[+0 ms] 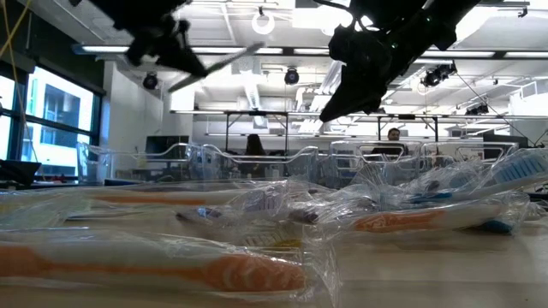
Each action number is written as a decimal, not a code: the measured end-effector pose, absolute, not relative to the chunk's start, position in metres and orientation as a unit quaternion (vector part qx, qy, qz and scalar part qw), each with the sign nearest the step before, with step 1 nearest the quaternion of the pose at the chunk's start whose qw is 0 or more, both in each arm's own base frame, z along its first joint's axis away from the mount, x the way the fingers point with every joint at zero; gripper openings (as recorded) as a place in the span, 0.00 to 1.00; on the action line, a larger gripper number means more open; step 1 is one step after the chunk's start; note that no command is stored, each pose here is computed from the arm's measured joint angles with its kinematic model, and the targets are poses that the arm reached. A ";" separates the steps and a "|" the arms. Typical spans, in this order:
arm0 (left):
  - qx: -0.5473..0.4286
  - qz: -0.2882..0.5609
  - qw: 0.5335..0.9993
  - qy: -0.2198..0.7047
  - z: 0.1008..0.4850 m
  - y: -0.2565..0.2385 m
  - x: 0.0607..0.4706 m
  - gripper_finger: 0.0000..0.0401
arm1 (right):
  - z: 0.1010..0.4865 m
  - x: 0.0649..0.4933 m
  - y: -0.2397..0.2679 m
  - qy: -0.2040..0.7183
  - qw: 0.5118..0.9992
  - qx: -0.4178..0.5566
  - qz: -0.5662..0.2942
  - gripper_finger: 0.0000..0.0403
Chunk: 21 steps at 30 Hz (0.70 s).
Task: Pick & Place Toothbrushes
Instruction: Put the green toothbrush into the middle left transparent bin
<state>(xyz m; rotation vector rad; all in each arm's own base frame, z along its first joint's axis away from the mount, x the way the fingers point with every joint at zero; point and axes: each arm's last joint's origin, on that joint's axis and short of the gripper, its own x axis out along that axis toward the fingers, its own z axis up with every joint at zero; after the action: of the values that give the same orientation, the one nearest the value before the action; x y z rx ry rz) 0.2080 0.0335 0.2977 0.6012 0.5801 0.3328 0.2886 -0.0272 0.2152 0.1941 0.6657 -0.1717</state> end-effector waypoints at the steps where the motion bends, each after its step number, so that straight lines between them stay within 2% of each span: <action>1: 0.295 0.176 0.899 0.270 0.303 0.036 0.209 0.03 | 0.215 0.289 -0.027 0.326 0.937 0.094 -0.084 0.01; 7: 0.277 0.223 0.899 0.254 0.321 0.062 0.206 0.03 | 0.215 0.289 -0.024 0.327 0.938 0.081 -0.076 0.01; 14: 0.226 0.204 0.917 0.259 0.312 0.099 0.205 0.03 | 0.219 0.288 -0.016 0.323 0.943 0.055 -0.054 0.01; 21: 0.212 0.178 0.937 0.214 0.296 0.131 0.233 0.03 | 0.249 0.273 -0.008 0.270 0.960 0.040 -0.062 0.01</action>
<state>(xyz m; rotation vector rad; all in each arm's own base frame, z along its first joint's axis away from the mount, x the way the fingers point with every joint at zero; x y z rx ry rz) 0.2332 0.1312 0.2964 0.4341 0.4364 0.3642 0.2729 -0.0078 0.2485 0.0810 0.5472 -0.1247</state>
